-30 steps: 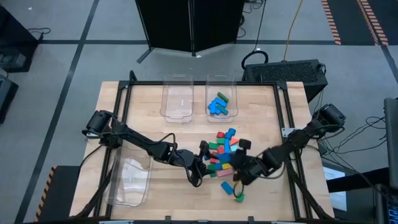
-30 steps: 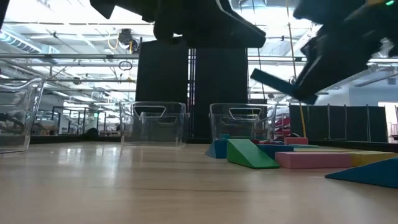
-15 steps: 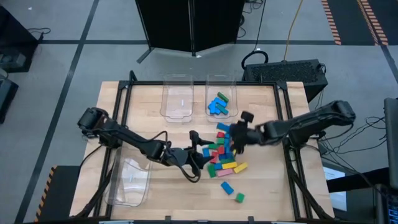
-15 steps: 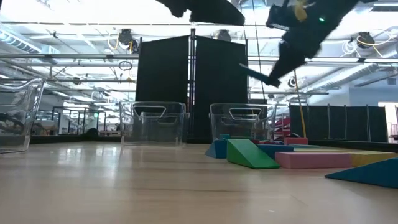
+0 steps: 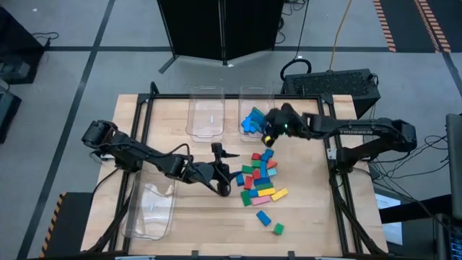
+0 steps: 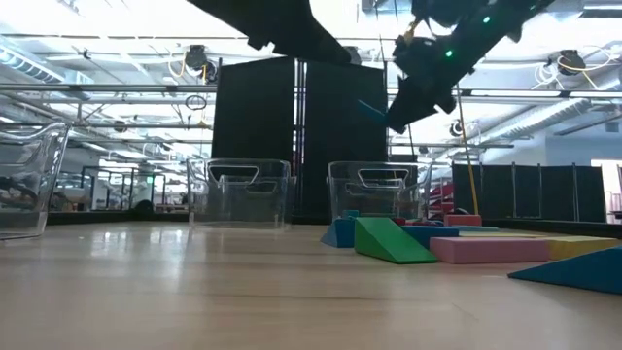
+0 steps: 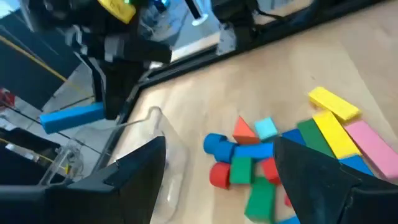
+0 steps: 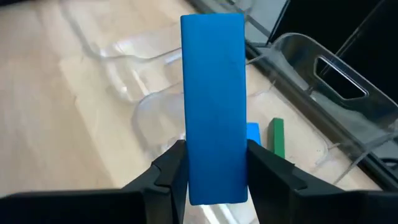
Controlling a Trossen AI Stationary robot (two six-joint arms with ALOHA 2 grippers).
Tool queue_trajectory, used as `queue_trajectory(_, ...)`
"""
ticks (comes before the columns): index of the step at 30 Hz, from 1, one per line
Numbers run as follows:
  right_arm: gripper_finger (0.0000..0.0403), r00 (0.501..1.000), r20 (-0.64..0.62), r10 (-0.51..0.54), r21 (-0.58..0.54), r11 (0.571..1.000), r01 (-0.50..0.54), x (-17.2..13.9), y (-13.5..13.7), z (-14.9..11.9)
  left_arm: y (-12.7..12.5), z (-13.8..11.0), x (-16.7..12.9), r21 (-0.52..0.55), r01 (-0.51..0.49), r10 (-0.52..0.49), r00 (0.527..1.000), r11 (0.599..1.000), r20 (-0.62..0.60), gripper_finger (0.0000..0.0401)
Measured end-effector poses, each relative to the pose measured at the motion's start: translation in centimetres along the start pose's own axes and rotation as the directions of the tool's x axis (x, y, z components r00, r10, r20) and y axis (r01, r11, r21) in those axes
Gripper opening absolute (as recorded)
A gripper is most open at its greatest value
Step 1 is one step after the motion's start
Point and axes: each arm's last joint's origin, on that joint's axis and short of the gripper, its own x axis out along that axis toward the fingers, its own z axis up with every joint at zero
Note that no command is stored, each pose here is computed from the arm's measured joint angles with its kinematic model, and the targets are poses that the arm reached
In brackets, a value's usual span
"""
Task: Sort blocks by size
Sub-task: Put the blue rectangular block into the top right transparent bin
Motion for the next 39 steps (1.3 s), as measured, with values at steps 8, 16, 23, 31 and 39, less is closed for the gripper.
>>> queue_trajectory(8,0.0123,1.000,-0.030,0.008,0.140,0.990,-0.004,3.4,-3.9,0.5,1.4,-2.0,-0.1,-0.053,-0.016,0.014,0.999,0.998,-0.037,0.0297)
queue_trajectory(16,0.0123,0.989,-0.141,0.050,0.233,0.972,-0.016,7.0,-6.5,1.5,2.3,-4.2,0.3,-0.084,-0.048,0.040,0.996,0.995,-0.085,0.0297)
queue_trajectory(23,0.0123,0.955,-0.286,0.074,0.224,0.974,-0.008,9.9,-7.0,2.0,2.7,-4.9,0.4,-0.125,-0.063,0.046,0.991,0.990,-0.128,0.0297)
queue_trajectory(31,0.0124,0.915,-0.398,0.071,0.171,0.985,-0.002,12.9,-6.9,1.9,3.5,-4.4,-0.9,-0.132,-0.061,0.042,0.989,0.989,-0.143,0.0297)
queue_trajectory(39,0.0165,0.902,-0.426,0.069,0.121,0.992,-0.019,13.6,-6.8,1.8,3.9,-4.5,-1.2,-0.092,-0.132,0.113,0.977,0.987,-0.182,0.0297)
